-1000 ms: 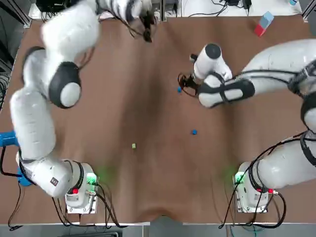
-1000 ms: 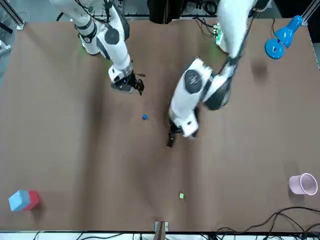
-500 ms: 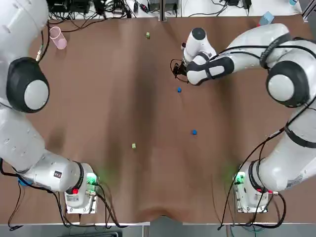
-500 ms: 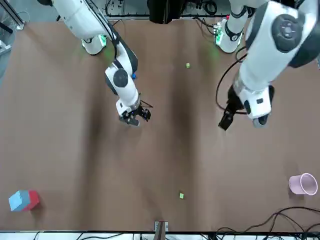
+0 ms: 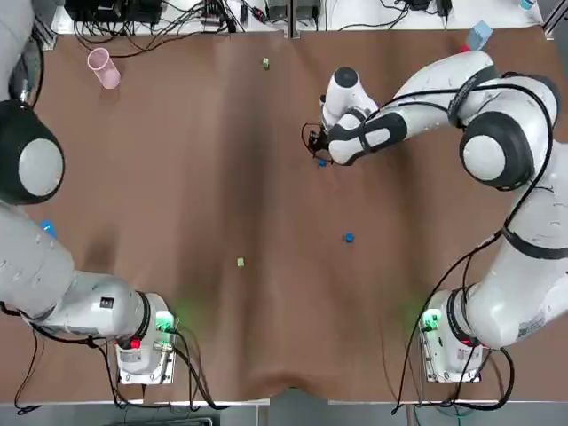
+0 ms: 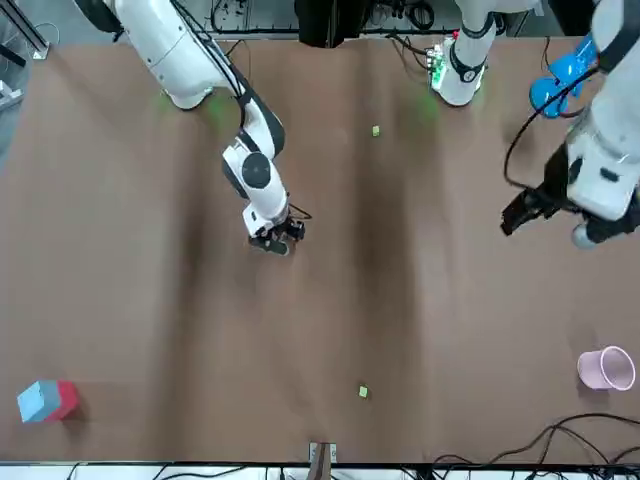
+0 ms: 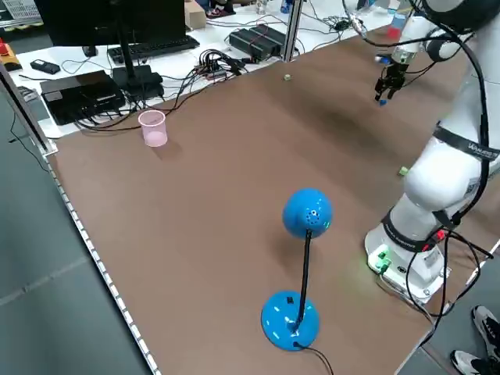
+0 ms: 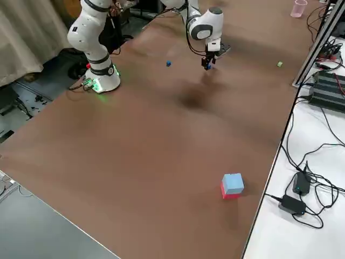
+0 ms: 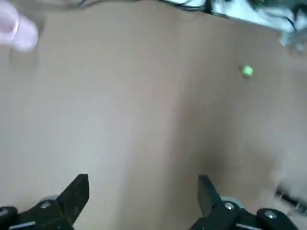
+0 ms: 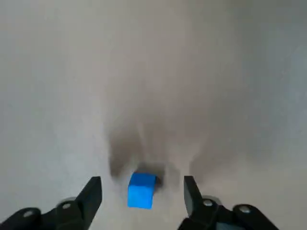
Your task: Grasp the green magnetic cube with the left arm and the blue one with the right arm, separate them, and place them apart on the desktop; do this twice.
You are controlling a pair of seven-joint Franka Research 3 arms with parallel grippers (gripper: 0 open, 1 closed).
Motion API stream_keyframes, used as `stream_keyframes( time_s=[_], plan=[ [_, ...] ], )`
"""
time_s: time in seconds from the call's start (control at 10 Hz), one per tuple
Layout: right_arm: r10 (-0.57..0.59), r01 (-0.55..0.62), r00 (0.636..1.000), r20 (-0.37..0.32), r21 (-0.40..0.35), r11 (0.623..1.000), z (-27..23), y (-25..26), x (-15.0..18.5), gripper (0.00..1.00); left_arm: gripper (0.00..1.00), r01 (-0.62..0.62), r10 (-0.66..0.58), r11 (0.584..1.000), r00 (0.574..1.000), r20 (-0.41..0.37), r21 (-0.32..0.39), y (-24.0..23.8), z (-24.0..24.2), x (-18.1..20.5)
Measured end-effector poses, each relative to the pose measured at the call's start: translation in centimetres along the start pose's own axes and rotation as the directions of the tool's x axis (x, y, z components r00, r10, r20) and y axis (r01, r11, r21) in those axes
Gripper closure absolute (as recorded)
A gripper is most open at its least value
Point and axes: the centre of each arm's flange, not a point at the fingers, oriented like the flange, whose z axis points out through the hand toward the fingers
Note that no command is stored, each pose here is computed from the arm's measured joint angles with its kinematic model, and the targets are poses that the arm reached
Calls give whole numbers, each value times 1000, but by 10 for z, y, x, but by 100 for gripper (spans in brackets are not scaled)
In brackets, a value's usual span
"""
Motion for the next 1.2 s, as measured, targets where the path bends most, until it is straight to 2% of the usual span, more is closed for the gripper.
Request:
stream_keyframes(
  time_s=[0.1,0.2,0.4,0.5,0.7,0.9,1.1,1.2],
  plan=[
    [1,-1,1000,4,-4,1000,3,-1,-2,28,0,-106,106,994,994,-13,3,-10,-10,-3],
    [4,-4,1000,3,-5,1000,4,0,-2,38,0,-139,139,990,990,-16,5,-17,-13,-5],
    [17,-17,1000,-1,-14,1000,3,5,5,73,0,-117,117,993,993,3,12,-37,-13,-2],
    [19,-19,1000,-7,-14,1000,2,6,8,76,0,-102,102,995,995,16,16,-51,-12,-1],
    [17,-18,998,-54,-7,1000,-9,7,30,76,0,-91,90,996,996,25,17,-58,-10,-1],
    [33,-33,992,-125,4,999,-53,-3,81,76,0,-79,78,997,996,35,16,-51,-5,-2],
    [-10,6,984,-177,-20,1000,-95,-6,138,76,0,-72,72,997,997,37,17,-54,-2,1],
    [-36,30,980,-194,-33,999,-101,-6,163,76,0,-64,64,998,997,34,17,-59,0,4]
  ],
)
